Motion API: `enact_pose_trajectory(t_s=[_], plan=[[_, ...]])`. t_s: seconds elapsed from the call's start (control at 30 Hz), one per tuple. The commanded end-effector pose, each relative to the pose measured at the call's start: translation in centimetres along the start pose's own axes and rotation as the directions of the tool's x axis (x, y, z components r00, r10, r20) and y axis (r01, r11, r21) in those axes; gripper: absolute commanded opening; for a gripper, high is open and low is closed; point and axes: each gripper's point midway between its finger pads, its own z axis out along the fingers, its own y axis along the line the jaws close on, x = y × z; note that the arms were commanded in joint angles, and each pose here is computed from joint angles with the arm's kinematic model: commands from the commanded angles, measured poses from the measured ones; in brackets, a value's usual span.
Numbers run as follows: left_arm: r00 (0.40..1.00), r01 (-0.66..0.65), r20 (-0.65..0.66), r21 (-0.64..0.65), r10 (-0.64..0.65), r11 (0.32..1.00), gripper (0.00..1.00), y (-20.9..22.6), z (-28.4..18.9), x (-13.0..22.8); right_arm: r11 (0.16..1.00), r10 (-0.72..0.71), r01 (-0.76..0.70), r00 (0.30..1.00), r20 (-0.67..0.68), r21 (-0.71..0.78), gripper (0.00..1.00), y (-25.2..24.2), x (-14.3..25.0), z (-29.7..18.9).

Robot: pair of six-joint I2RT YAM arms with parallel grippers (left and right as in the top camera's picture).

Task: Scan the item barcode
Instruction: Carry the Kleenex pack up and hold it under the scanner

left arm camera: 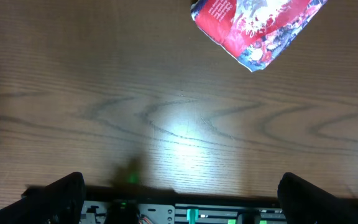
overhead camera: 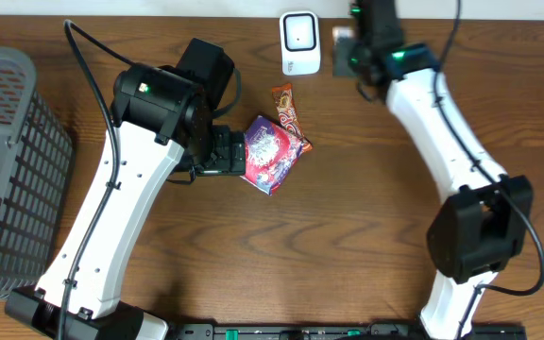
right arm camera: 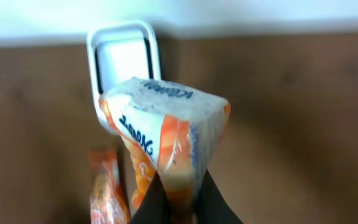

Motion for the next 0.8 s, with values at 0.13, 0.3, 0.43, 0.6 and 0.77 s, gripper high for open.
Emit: enact_pose_trajectory(t_s=[0.13,0.3,0.43,0.6,0.77], plan=[[1.0,0.015,-0.005,-0.01,-0.015,1.0,0.98,0.3,0.1,0.0,0.995,-0.038,0.012,0.959,0.281,0.094,0.01,3.9,-4.2,1.5],[1.0,0.015,-0.005,-0.01,-0.015,1.0,0.98,0.3,0.1,0.0,0.984,-0.133,0.07,0.901,0.413,0.164,0.01,4.7,-6.5,2.6],[1.0,0.015,-0.005,-0.01,-0.015,1.0,0.98,0.3,0.1,0.0,0.97,-0.179,0.084,0.884,0.432,0.23,0.03,4.1,-6.2,4.8],[1.0,0.015,-0.005,-0.01,-0.015,1.0,0.98,0.3,0.1,0.0,0.962,-0.22,0.132,0.893,0.393,0.238,0.01,4.7,-4.4,7.3],[1.0,0.015,-0.005,-0.01,-0.015,1.0,0.98,0.3,0.1,0.0,0.909,-0.406,0.337,0.852,0.332,0.246,0.01,6.4,-3.0,8.5]])
